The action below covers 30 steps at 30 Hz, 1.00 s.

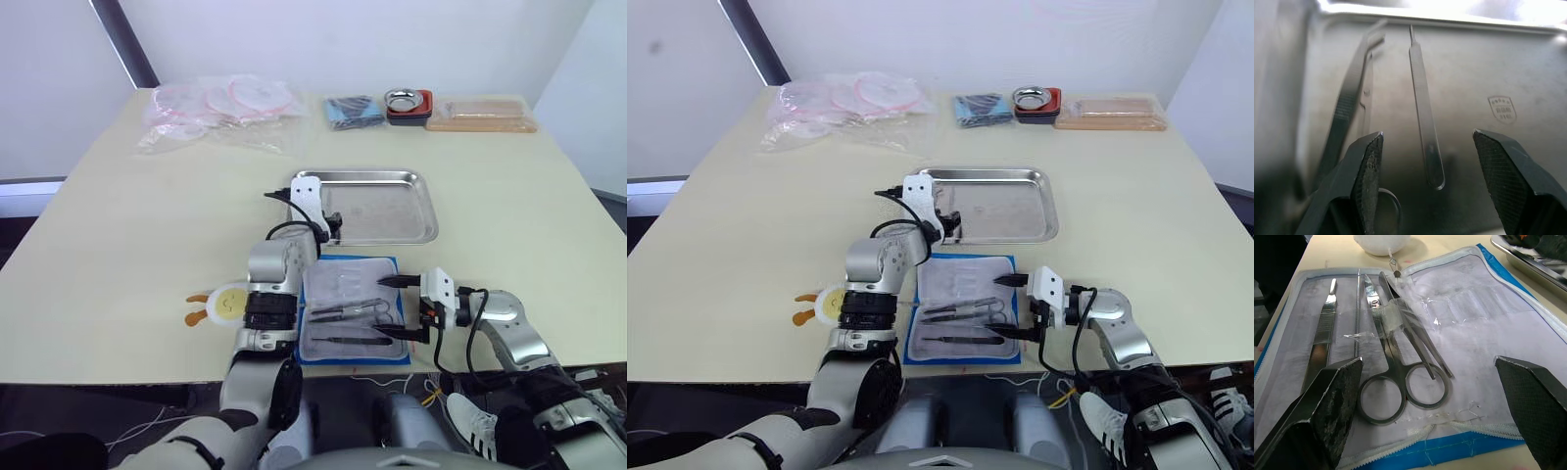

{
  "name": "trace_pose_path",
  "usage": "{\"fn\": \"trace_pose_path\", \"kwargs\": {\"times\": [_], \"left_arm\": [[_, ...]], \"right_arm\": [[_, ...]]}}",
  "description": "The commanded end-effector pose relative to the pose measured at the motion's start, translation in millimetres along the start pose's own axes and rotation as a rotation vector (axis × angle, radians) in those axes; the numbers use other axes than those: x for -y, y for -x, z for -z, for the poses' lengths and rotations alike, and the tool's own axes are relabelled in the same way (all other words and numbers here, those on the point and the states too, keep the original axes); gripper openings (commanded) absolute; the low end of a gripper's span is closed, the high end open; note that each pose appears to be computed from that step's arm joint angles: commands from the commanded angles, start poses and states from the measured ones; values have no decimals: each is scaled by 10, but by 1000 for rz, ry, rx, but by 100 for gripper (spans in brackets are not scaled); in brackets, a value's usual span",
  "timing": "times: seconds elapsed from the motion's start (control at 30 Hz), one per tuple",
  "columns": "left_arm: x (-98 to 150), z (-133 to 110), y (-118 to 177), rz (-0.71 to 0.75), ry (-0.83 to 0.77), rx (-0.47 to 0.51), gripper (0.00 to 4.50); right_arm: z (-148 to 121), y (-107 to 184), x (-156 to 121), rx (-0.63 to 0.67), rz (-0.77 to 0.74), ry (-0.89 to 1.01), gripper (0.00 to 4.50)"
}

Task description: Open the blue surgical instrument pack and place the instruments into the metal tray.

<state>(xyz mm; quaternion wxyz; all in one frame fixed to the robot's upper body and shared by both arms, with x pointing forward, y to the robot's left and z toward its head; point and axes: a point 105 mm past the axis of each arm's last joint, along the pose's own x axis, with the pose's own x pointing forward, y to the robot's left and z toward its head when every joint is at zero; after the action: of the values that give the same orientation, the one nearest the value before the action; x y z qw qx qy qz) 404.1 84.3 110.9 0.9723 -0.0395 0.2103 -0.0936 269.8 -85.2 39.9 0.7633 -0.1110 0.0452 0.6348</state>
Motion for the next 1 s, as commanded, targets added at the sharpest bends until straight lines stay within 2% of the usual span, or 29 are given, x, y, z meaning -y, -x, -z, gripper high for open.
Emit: {"fn": "trace_pose_path", "kwargs": {"times": [0.03, 0.2, 0.33, 0.4, 0.43, 0.6, 0.83, 1.0], "left_arm": [[183, -341, 115, 94, -86, 139, 309], [205, -416, 198, 189, -166, 201, 309], [153, -416, 277, 277, -291, 238, 309], [178, -507, 363, 364, -310, 324, 309], [168, -517, 396, 394, -308, 337, 309], [-8, -395, 569, 535, -421, 336, 309], [-222, -266, 823, 746, -499, 310, 309], [-456, -107, 1045, 894, -701, 254, 309]], "right_arm": [[443, -25, -262, -126, -53, -145, 450], [441, -32, -260, -126, -55, -144, 450], [441, -31, -258, -127, -56, -143, 450], [440, -31, -260, -126, -57, -142, 450], [439, -31, -261, -126, -56, -142, 450], [440, -34, -283, -122, -60, -147, 450], [445, -7, -292, -125, -58, -150, 450], [438, -13, -295, -123, -60, -151, 450]]}}
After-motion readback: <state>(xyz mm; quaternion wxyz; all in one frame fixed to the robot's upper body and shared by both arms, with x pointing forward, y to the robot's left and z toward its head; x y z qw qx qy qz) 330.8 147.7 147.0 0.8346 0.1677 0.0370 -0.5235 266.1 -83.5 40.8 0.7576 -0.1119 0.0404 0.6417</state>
